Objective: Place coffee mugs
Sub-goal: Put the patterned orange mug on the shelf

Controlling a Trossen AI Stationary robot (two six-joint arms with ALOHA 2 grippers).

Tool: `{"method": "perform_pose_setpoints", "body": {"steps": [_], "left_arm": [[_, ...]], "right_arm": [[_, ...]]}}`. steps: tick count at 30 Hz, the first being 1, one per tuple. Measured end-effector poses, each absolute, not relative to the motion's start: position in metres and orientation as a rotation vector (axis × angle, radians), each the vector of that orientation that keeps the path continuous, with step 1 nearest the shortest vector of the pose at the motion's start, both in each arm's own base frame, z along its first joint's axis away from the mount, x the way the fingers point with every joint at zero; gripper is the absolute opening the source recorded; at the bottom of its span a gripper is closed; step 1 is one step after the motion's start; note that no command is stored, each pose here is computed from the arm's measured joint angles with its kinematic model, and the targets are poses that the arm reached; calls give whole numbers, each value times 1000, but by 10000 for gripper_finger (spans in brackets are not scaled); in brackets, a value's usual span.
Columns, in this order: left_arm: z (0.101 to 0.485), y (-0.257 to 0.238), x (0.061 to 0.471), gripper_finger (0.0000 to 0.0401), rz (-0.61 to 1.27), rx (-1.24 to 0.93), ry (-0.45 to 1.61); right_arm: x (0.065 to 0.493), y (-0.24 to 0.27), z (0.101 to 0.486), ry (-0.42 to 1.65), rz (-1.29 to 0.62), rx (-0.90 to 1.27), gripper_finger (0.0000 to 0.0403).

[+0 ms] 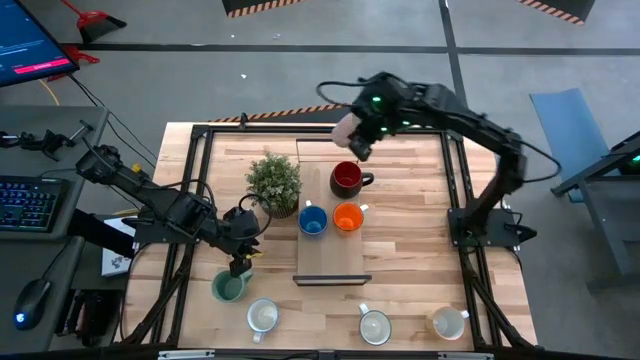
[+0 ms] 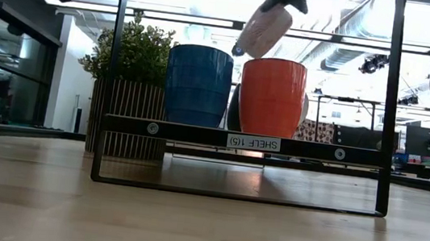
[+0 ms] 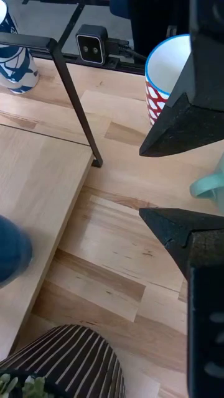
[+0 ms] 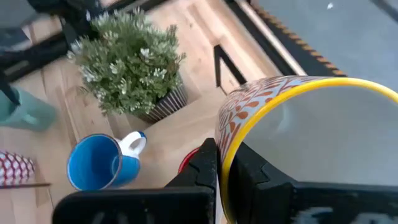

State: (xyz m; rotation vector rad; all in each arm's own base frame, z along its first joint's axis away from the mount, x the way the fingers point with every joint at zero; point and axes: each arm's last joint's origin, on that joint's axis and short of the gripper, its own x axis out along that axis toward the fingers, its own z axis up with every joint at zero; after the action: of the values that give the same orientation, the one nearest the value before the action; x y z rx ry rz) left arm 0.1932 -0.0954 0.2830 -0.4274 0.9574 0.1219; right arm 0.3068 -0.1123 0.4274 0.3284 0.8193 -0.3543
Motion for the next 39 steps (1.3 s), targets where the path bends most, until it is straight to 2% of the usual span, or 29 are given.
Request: {"method": "perform_pose_setpoints", "body": {"steps": [5,12,39], "left_arm": [[283,-95,193,133,122,-427,957],[283,-95,193,133,125,-426,955],[283,-95,194,133,152,-432,937]], "right_arm": [[339,-115,414,911,-292,295,0],[369,-104,403,931,-207,270,0],[435,-85,319,1112,-128,263,0]]}}
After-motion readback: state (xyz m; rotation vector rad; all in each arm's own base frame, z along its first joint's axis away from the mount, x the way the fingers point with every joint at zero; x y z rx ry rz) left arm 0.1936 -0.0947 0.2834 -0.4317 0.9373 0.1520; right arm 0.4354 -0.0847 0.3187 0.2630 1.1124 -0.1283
